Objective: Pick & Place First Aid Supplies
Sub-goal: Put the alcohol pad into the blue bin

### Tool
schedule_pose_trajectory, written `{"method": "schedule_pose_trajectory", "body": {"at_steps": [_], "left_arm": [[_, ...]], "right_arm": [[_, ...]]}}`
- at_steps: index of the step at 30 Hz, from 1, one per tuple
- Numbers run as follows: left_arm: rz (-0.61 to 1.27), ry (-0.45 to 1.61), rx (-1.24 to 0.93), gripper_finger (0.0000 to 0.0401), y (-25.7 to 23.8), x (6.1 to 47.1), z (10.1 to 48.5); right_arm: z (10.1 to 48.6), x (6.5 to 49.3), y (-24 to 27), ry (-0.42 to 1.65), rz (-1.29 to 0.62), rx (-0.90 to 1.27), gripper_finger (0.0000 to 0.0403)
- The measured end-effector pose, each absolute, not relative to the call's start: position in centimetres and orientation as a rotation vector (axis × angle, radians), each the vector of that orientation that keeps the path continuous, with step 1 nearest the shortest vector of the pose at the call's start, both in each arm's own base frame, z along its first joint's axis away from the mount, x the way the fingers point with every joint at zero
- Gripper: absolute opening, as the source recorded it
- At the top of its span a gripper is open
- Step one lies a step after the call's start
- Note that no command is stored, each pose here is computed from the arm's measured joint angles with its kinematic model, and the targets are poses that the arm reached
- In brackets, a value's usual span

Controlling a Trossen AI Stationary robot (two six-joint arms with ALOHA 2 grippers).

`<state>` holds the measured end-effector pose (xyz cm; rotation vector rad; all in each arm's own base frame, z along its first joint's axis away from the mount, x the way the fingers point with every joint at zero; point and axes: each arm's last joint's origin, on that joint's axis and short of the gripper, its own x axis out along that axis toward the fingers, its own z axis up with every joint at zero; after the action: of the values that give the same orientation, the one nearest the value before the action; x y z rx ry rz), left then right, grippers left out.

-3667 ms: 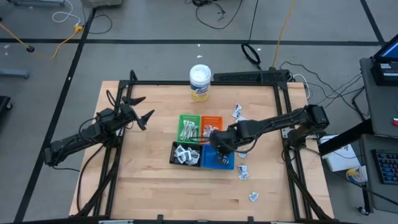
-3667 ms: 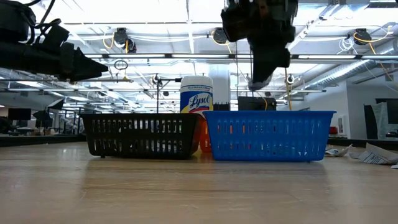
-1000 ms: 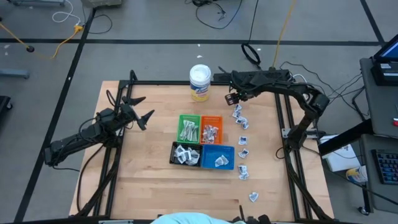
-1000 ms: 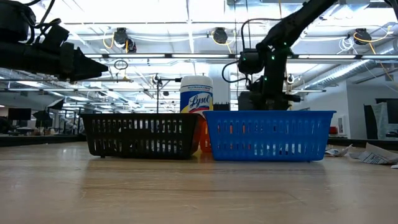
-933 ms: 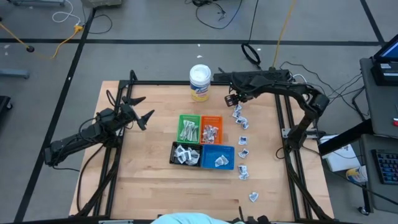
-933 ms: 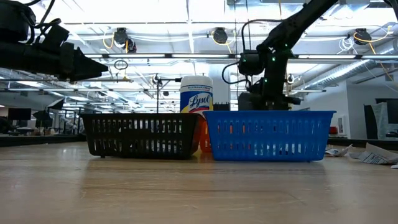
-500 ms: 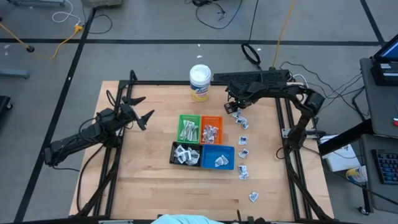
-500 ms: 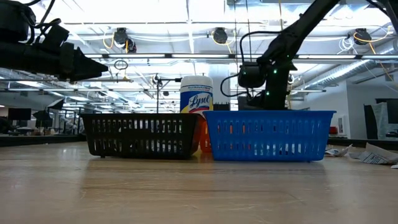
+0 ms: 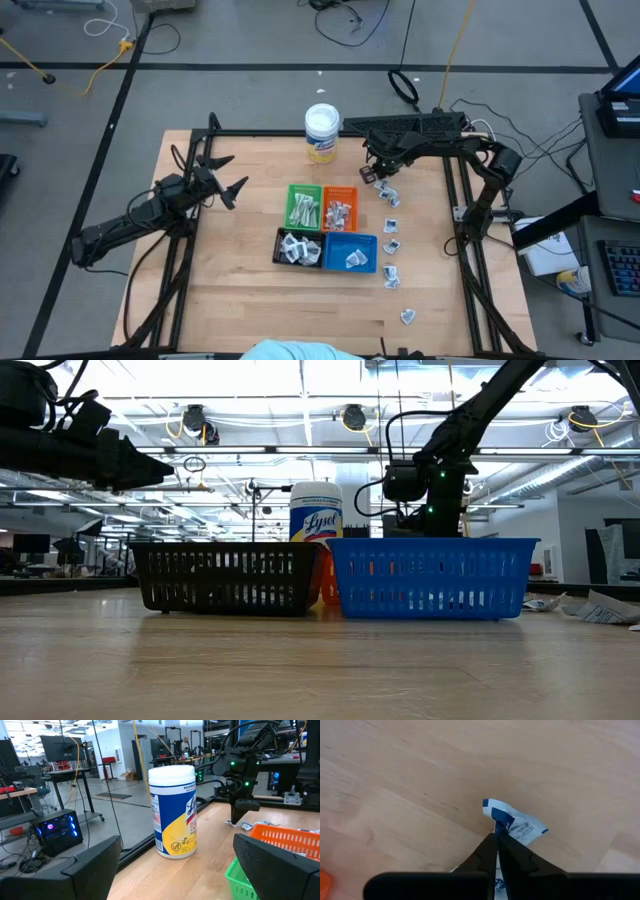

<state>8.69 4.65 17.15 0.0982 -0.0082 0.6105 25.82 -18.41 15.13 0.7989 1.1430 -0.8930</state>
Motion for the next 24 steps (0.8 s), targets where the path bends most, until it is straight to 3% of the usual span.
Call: {"method": "schedule_pose_trajectory", "body": {"at_steps": [8, 18, 24], "left_arm": [[0.610, -0.007, 0.098, 0.0392, 4.7, 8.7, 17.1], [0.610, -0.008, 0.098, 0.0392, 4.7, 8.7, 17.2], [0.610, -0.008, 0.098, 0.0392, 4.7, 8.7, 17.1]], "right_arm": [[15.6, 26.0, -18.6, 1.130, -0.896, 0.801, 0.0002], [20.7, 25.5, -18.7, 1.155, -0.879, 0.754, 0.0001], [23.3, 24.4, -18.6, 1.201, -0.979, 0.703, 0.0000]]}}
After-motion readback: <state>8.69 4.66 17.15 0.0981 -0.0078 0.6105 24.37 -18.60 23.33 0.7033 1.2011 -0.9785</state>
